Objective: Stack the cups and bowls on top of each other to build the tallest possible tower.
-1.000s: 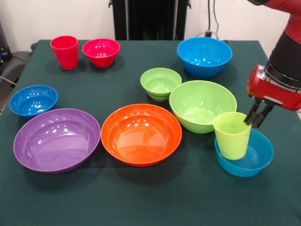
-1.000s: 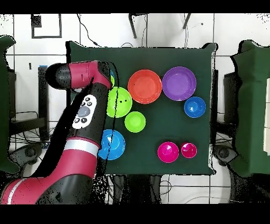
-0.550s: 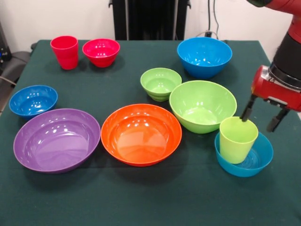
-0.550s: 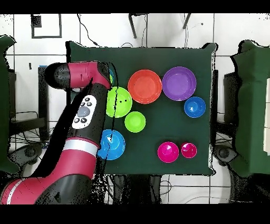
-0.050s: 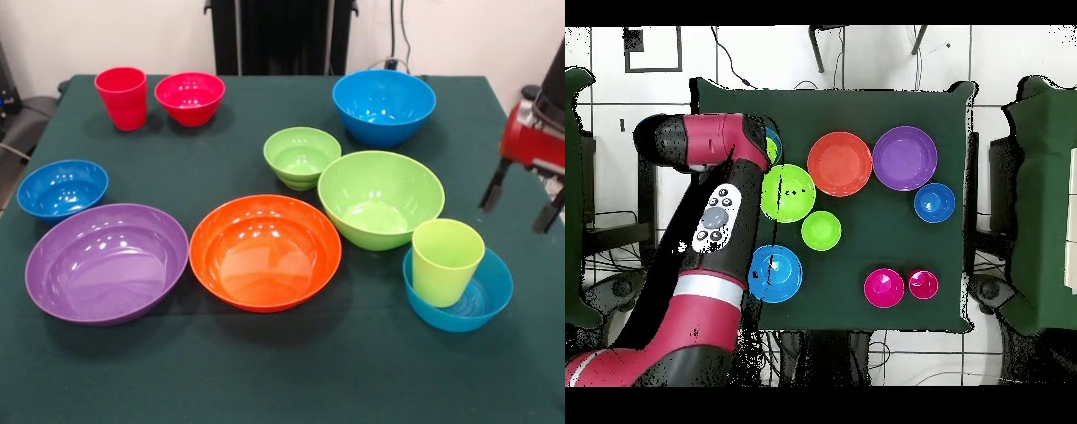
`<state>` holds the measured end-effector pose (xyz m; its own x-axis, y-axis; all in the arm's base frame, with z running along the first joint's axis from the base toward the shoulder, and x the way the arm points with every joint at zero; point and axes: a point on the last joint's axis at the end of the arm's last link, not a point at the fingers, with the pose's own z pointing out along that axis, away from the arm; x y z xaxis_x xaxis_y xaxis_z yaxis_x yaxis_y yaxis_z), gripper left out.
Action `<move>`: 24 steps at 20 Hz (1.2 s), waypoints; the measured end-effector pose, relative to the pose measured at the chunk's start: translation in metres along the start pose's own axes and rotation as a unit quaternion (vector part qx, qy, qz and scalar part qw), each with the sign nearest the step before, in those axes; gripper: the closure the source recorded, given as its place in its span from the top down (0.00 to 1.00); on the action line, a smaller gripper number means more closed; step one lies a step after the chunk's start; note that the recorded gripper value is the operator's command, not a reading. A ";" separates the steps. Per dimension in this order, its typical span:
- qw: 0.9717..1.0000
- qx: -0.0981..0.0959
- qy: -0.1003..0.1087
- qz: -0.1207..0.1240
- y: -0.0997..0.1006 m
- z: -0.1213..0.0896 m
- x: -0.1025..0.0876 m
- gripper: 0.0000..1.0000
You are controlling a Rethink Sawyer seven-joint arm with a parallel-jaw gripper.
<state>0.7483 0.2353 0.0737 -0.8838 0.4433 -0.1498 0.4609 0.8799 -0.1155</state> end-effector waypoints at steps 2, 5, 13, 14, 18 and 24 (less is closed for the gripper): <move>1.000 -0.001 0.000 0.004 -0.004 -0.010 0.000 1.00; 1.000 -0.001 0.006 0.015 -0.017 -0.027 0.006 1.00; 0.999 0.000 0.000 0.042 -0.063 -0.047 0.031 1.00; 0.999 0.000 -0.003 0.044 -0.070 -0.048 0.034 1.00; 0.999 0.002 -0.015 0.051 -0.096 -0.048 0.045 1.00; 0.997 0.007 -0.048 0.054 -0.151 -0.035 0.051 1.00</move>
<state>0.6309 0.1305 0.1180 -0.8170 0.5168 -0.2558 0.5552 0.8249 -0.1068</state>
